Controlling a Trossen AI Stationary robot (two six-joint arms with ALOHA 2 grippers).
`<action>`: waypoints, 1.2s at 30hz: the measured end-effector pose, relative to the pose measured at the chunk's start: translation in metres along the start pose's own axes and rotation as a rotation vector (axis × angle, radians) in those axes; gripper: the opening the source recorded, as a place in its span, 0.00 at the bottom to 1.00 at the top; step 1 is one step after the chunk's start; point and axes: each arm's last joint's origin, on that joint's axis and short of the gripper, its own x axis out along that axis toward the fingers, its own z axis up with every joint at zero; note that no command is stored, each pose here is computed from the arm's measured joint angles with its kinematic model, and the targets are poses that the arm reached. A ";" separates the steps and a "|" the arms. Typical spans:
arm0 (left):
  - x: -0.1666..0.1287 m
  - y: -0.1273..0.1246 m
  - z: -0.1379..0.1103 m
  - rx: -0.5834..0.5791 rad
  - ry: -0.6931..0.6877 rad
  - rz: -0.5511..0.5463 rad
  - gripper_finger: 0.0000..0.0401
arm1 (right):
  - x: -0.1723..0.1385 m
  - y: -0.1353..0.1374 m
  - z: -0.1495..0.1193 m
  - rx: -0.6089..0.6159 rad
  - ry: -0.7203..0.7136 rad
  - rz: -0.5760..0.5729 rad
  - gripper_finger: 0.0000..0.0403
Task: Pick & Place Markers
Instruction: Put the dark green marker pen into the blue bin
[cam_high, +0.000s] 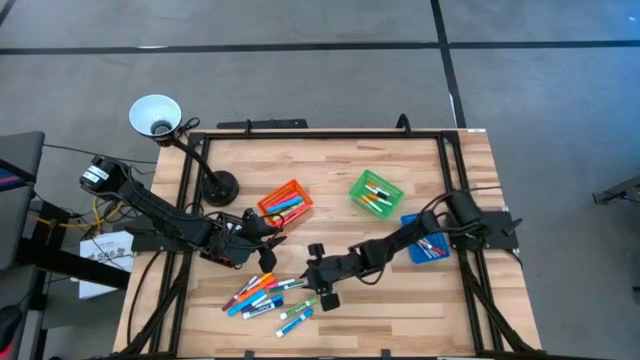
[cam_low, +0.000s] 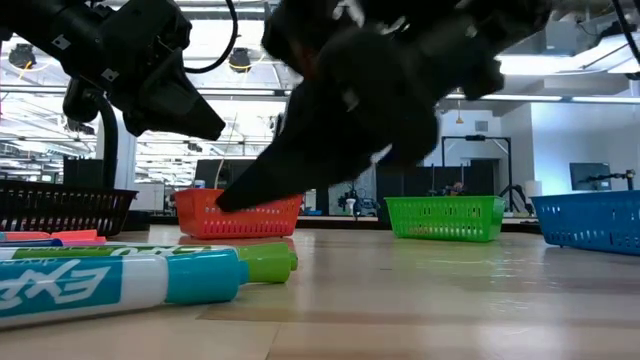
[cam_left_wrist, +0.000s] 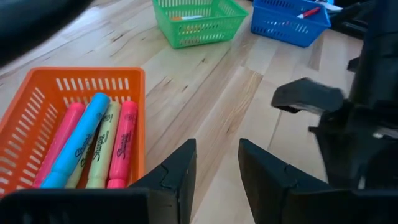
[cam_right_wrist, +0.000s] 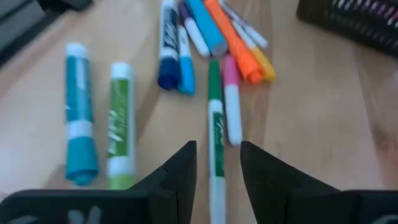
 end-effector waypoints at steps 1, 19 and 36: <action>0.000 0.000 0.000 0.001 0.001 0.000 0.29 | 0.004 -0.001 -0.002 0.002 0.006 -0.002 0.28; 0.000 0.001 -0.002 0.002 0.002 0.001 0.29 | 0.034 -0.011 -0.035 -0.001 0.089 -0.008 0.17; 0.001 0.009 -0.015 0.022 0.025 0.016 0.29 | -0.101 -0.016 0.031 0.124 0.337 -0.218 0.08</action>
